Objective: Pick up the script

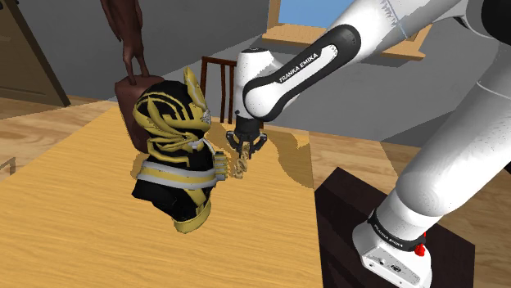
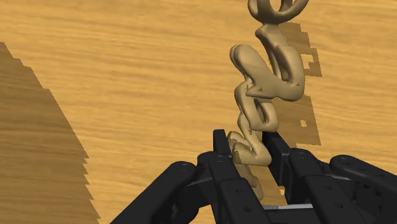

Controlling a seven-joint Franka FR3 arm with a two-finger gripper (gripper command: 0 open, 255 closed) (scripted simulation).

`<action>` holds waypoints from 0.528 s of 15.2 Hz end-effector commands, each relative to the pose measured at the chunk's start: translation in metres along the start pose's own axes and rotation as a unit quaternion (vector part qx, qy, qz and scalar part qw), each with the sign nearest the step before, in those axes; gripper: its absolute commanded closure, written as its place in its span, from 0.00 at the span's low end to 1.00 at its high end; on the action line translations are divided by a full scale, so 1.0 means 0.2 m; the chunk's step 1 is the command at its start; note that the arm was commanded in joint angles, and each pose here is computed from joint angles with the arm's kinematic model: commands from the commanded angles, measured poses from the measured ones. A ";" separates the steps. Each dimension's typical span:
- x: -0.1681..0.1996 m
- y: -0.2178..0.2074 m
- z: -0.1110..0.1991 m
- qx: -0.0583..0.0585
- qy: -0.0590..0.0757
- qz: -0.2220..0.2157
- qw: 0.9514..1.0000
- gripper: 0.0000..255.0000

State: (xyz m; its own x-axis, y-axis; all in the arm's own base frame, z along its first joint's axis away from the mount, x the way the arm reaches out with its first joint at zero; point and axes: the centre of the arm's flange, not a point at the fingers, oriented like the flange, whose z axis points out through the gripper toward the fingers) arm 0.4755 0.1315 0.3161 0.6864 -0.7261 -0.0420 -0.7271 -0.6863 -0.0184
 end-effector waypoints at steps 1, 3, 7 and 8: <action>0.00 0.00 -0.05 0.000 0.000 0.000 1.000 1.00; 0.00 0.00 -0.10 0.000 0.000 0.000 1.000 1.00; -0.01 0.00 -0.20 0.000 0.000 0.000 1.000 1.00; -0.01 0.00 -0.23 0.000 0.000 0.000 1.000 1.00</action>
State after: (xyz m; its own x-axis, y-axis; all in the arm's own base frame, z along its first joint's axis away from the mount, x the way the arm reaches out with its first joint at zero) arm 0.4750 0.1300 0.3566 0.6864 -0.7260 -0.0419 -0.7271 -0.6863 -0.0185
